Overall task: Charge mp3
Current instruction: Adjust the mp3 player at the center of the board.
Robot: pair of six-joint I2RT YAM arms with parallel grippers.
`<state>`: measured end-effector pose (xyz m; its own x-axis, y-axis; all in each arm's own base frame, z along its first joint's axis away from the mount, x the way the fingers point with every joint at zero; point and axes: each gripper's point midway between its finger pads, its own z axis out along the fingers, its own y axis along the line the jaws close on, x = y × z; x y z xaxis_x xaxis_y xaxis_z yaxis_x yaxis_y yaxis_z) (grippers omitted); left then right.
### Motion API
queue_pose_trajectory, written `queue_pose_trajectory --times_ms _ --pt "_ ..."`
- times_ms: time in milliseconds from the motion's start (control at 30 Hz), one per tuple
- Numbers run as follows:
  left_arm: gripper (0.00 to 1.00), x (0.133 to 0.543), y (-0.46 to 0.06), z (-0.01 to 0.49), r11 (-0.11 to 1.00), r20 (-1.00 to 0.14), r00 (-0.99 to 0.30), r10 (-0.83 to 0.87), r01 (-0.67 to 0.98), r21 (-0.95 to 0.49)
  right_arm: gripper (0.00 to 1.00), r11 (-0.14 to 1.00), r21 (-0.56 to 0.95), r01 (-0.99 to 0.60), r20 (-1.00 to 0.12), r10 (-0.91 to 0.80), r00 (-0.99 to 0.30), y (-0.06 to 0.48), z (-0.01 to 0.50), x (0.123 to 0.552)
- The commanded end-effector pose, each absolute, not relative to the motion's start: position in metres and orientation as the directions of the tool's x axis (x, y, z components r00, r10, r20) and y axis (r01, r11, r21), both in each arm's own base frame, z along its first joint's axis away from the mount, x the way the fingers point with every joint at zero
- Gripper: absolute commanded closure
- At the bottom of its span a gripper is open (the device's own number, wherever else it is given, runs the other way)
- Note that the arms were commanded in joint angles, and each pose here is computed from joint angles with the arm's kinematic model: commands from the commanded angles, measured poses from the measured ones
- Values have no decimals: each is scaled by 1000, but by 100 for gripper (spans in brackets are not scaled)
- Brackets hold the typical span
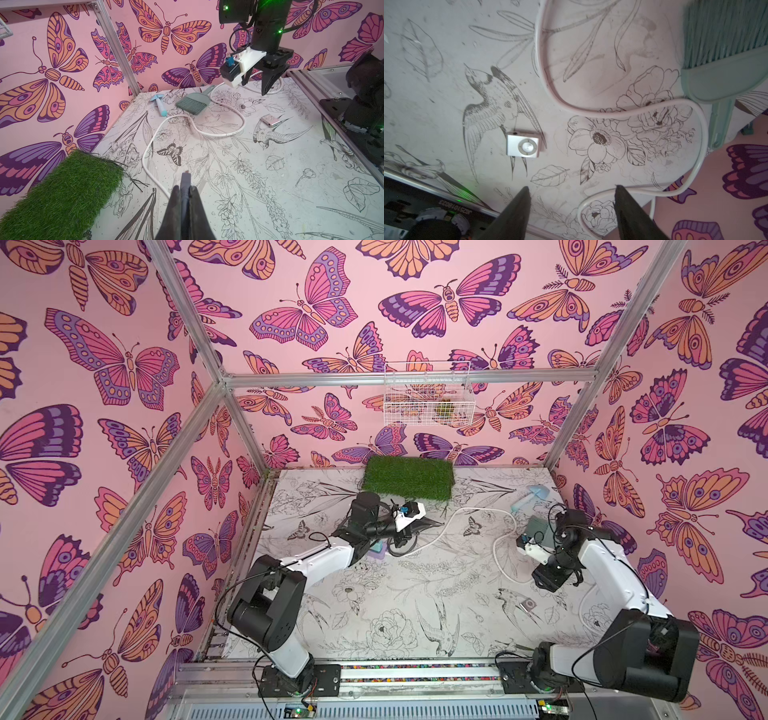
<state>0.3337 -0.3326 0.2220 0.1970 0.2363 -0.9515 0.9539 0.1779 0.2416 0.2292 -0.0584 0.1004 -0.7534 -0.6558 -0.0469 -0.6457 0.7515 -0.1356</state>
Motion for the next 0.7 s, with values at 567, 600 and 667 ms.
queue_pose_trajectory --times_ms 567,600,667 --pt "100 328 -327 233 181 -947 215 236 948 261 17 466 -34 -884 84 -880 -467 -56 38 198" --pt "100 328 -327 234 180 -948 216 235 948 261 17 453 -35 -891 88 -886 -455 -54 33 196" --pt "100 328 -327 235 177 -949 214 233 950 258 16 429 -34 -902 106 -896 -431 -52 23 193"
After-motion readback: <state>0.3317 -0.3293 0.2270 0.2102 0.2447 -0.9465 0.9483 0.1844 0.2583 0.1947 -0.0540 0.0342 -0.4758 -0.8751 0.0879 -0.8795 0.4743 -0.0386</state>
